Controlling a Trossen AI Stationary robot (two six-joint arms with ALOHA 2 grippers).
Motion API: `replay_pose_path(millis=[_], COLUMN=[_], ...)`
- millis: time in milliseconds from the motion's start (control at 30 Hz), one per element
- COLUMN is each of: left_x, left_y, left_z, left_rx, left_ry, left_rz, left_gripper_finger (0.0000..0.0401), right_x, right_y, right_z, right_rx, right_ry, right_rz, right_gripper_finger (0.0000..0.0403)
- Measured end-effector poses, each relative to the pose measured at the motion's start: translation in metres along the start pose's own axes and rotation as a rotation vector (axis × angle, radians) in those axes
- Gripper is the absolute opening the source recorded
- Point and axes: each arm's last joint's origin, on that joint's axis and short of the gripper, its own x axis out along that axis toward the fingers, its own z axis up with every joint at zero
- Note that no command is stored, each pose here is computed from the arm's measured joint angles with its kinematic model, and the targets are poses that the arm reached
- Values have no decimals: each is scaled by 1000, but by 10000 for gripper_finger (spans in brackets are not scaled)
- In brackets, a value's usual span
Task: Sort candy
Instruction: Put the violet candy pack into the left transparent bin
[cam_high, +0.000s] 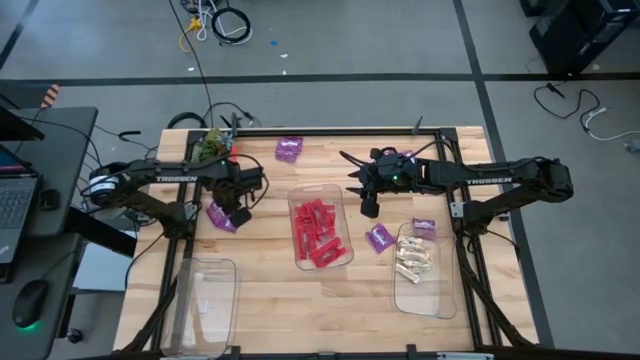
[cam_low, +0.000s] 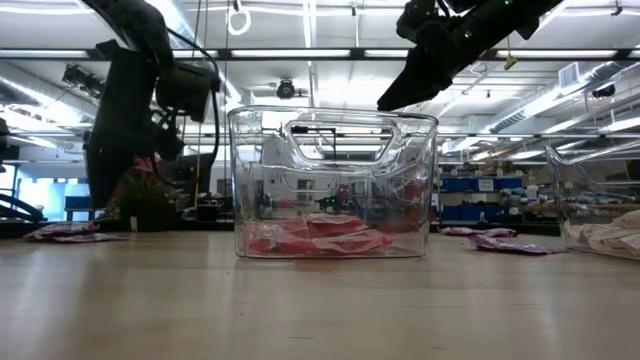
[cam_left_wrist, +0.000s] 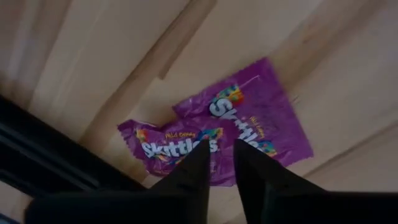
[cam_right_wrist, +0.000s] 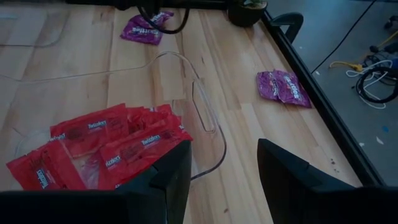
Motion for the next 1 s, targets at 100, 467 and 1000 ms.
replay_pose_path(millis=[100,467,1000], left_x=[6,39,34], left_y=[3,15,13], left_z=[-2,-14,-7], left_rx=[-17,-101,-117], left_ry=[18,83,34], left_rz=[5,34,18], left_gripper_finger=[99,169,8], right_x=[0,0,0], right_y=[0,0,0], right_z=[0,0,1], right_rx=[0,-2,-3], right_ry=[0,-2,-7], right_rz=[0,0,0], right_gripper_finger=[169,169,169])
